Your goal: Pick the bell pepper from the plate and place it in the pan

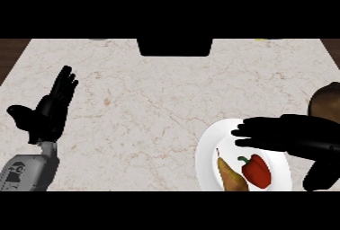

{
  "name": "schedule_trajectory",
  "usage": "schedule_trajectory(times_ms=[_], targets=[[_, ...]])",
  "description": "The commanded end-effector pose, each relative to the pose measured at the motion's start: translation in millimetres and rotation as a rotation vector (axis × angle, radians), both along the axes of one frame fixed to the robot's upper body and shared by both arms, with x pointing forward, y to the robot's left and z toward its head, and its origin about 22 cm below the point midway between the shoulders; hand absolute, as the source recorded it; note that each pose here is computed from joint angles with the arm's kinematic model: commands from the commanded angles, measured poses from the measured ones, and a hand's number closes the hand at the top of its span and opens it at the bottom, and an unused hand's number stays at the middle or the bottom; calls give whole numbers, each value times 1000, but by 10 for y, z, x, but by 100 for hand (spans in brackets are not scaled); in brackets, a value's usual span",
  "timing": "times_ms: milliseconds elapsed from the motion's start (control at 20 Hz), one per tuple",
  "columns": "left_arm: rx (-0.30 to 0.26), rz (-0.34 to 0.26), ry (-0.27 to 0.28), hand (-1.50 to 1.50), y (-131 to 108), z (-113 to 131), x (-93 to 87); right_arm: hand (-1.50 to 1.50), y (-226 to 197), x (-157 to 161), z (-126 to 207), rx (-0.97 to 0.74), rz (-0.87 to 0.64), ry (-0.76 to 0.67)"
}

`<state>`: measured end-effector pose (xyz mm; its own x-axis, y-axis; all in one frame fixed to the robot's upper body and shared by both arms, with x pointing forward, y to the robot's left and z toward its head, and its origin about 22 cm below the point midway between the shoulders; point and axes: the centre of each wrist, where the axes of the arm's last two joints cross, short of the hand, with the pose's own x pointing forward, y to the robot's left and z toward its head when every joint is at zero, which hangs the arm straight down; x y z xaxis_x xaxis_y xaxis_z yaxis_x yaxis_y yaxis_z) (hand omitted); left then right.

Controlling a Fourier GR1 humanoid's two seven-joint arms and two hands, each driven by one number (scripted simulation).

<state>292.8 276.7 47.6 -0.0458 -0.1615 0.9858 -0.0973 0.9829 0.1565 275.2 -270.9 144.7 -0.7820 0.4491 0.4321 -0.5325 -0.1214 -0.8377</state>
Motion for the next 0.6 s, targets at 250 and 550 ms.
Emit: schedule_trajectory(times_ms=[250,550], targets=[[5,2,-3,0,64,51,24,-150,69,-1,-196,-75,101,5],[-4,9,-2,0,-29,-98,-82,-150,136,1,-197,-182,78,-103]])
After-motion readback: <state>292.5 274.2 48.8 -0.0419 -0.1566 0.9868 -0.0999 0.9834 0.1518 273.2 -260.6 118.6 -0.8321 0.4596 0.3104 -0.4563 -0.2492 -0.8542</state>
